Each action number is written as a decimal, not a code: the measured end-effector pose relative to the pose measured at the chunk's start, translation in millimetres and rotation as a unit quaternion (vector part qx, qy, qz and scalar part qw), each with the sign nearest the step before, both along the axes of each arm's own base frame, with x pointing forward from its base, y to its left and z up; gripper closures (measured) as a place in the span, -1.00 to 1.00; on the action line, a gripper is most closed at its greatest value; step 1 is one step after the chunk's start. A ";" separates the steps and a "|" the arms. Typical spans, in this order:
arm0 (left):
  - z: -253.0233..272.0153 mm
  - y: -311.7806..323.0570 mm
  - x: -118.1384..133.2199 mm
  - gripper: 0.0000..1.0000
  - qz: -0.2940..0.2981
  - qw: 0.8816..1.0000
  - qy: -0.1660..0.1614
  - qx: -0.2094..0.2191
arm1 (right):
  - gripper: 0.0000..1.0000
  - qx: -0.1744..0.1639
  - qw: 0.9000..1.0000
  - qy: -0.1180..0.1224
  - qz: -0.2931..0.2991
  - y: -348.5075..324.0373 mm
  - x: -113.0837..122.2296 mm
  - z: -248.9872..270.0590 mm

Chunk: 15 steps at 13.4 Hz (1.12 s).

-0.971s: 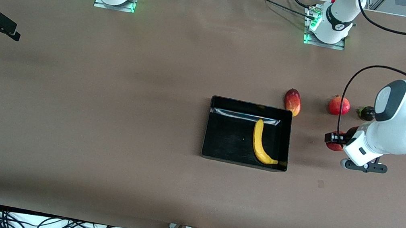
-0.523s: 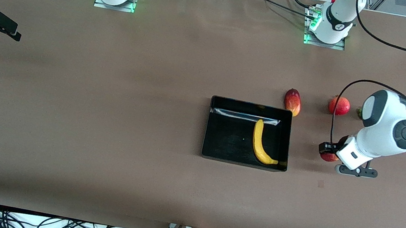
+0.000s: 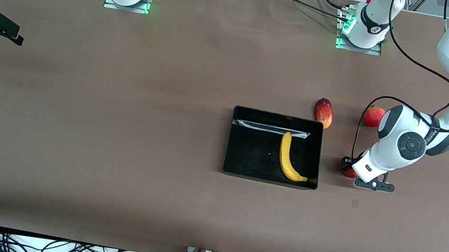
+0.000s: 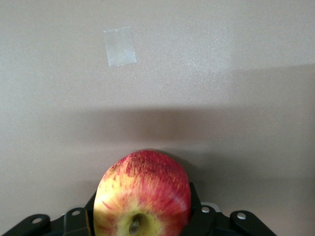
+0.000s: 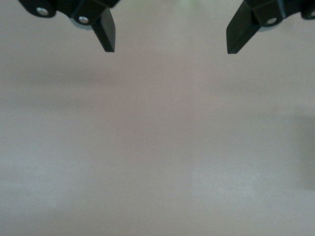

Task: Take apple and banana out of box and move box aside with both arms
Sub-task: 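Lower the red apple onto the table and open the left gripper, then move the left gripper back over the yellow banana in the tray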

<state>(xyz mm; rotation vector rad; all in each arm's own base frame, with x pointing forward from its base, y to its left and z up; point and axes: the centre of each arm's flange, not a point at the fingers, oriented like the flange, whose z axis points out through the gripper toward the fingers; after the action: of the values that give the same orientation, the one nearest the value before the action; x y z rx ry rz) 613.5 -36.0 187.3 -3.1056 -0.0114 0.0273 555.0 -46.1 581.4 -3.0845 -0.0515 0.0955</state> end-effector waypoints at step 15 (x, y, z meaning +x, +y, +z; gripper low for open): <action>125.6 -65.7 -0.4 -1.00 0.027 0.999 0.027 0.007 | -1.00 0.000 1.000 0.000 0.006 6.2 0.5 0.2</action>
<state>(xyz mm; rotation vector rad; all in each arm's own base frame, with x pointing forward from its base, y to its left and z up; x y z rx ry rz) 613.1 -101.8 312.9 -3.0877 -0.0921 0.1136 555.5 -39.9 581.6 -3.0846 -0.0689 0.0954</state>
